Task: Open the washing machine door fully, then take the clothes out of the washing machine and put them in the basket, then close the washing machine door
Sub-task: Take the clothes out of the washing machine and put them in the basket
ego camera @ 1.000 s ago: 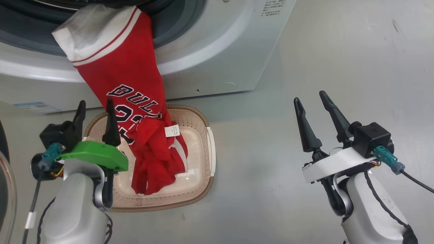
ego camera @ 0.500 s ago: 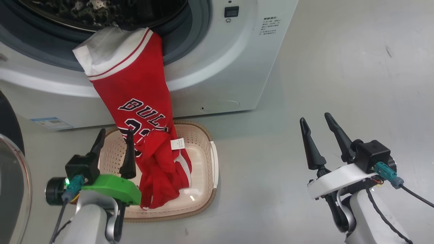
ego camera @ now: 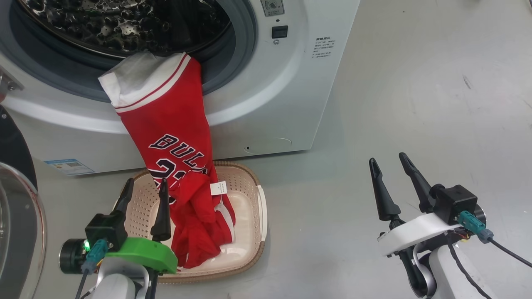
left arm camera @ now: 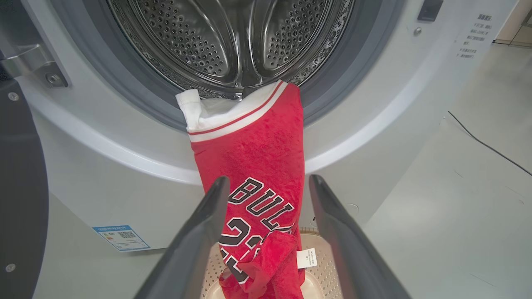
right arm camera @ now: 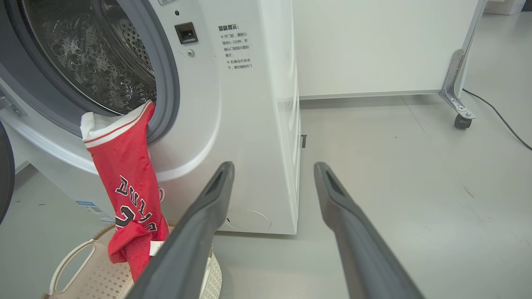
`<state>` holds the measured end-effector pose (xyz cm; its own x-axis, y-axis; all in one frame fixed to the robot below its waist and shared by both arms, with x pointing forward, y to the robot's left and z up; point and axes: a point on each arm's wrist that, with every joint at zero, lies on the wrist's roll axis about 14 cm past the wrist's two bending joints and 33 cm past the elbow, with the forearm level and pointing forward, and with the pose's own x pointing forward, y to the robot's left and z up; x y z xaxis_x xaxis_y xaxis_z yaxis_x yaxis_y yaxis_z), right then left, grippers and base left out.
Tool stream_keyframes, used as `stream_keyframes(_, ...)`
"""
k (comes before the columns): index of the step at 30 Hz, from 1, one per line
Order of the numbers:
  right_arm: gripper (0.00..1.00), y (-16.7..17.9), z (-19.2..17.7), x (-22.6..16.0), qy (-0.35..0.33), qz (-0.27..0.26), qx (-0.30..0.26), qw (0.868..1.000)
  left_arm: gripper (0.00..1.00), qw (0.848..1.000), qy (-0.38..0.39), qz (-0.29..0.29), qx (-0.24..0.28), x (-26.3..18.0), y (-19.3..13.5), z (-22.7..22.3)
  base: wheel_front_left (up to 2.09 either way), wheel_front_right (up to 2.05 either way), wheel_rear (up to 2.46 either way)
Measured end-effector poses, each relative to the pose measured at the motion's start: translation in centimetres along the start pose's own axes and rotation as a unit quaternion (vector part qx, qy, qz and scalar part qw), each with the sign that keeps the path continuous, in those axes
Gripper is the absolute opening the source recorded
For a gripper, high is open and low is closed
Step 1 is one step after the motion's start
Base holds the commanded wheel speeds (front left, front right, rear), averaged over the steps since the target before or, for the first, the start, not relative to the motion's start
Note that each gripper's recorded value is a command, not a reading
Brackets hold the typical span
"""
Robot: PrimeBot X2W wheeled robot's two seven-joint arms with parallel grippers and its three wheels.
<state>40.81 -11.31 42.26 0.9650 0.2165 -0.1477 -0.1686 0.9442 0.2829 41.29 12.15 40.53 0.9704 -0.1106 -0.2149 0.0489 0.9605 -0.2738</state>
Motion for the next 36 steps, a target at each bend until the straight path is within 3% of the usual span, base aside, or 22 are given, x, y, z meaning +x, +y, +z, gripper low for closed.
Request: stream_keyframes(36, 1.0, 0.8, -0.7, 0.1, 0.007, 0.01, 0.006, 1.0, 1.0, 1.0, 0.017, -0.012, -0.004, -1.0, -1.7, -0.6, 0.0, 0.0, 0.0)
